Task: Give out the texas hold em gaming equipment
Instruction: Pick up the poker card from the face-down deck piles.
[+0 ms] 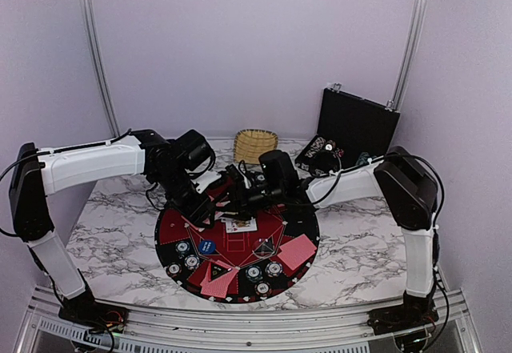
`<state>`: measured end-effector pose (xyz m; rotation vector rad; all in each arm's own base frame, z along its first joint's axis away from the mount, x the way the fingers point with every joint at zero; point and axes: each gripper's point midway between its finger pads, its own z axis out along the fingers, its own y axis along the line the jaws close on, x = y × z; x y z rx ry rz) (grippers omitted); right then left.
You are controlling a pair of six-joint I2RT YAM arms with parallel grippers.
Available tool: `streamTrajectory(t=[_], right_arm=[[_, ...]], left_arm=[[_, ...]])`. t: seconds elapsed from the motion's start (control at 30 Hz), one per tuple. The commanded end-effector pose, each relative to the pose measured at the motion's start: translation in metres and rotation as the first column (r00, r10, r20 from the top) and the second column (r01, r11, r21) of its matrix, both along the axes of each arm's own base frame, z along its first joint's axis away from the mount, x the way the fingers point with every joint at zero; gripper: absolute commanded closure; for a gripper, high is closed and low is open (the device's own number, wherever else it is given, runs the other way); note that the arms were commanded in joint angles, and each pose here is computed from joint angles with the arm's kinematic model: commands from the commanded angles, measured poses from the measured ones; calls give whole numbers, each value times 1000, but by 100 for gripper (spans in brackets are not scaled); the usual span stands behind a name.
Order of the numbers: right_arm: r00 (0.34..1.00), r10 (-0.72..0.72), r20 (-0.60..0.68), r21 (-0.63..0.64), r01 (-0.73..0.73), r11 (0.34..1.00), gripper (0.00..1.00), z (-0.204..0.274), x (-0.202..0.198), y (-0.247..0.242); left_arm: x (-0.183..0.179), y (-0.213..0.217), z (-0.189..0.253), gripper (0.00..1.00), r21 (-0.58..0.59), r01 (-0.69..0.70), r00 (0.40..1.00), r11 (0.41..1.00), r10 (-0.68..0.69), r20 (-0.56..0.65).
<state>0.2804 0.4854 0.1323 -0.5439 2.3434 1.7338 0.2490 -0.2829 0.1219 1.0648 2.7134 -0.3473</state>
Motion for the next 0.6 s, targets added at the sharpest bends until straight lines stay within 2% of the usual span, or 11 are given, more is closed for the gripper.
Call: streamTrajectory(t=[0.0, 0.57], right_arm=[[999, -39, 26, -39, 40, 998, 41, -7, 15, -7], [996, -71, 48, -23, 72, 997, 51, 9, 22, -18]], left_arm=[[-4, 1, 16, 63, -21, 13, 1000, 1000, -12, 22], [-6, 4, 12, 63, -14, 9, 1000, 1000, -9, 16]])
